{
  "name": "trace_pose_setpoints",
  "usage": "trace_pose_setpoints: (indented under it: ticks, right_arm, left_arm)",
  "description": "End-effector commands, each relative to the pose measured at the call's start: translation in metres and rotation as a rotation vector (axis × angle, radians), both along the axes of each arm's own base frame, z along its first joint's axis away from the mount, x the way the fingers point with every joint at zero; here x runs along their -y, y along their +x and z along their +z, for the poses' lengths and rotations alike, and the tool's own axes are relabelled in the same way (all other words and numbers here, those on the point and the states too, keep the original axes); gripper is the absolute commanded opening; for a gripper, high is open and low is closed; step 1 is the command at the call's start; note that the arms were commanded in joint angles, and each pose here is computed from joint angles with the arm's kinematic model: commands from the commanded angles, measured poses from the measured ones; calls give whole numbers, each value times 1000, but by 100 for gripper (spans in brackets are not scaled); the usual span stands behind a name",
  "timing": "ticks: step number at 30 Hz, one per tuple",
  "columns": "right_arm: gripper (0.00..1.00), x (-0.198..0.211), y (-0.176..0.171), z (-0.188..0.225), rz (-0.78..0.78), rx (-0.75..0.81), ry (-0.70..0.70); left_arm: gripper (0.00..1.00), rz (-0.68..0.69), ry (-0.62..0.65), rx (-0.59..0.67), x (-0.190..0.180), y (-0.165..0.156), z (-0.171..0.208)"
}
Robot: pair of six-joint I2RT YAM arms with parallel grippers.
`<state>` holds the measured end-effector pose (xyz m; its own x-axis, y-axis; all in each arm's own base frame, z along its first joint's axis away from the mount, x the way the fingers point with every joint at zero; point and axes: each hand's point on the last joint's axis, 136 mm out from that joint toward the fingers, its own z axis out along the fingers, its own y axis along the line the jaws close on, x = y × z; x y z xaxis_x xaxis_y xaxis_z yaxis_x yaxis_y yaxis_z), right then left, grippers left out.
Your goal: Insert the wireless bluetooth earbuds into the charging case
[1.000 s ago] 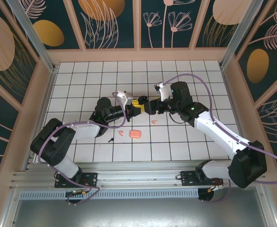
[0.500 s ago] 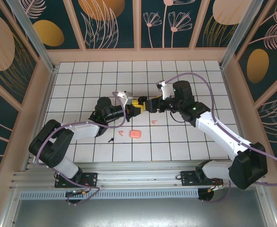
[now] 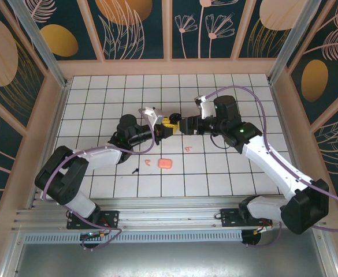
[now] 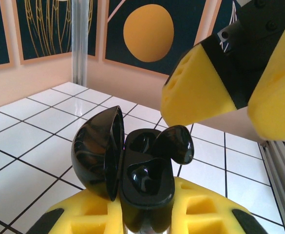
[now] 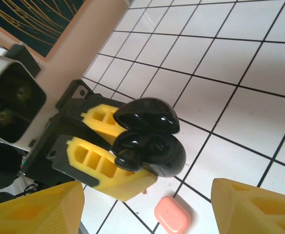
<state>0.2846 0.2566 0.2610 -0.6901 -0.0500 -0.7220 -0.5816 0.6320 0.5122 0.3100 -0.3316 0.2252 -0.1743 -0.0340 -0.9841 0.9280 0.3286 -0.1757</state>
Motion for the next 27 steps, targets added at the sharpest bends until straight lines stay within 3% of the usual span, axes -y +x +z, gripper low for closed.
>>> trace_pose_setpoints:
  ticks: [1, 13, 27]
  right_arm:
    - [70, 0, 5, 10, -27, -4, -6]
    - [72, -11, 10, 9, 10, -18, 16]
    - [71, 5, 14, -5, -43, -24, -39]
  left_arm:
    - [8, -8, -18, 27, 2, 3, 9]
    - [8, -9, -25, 28, 3, 3, 11]
    - [8, -14, -33, 35, 4, 3, 15]
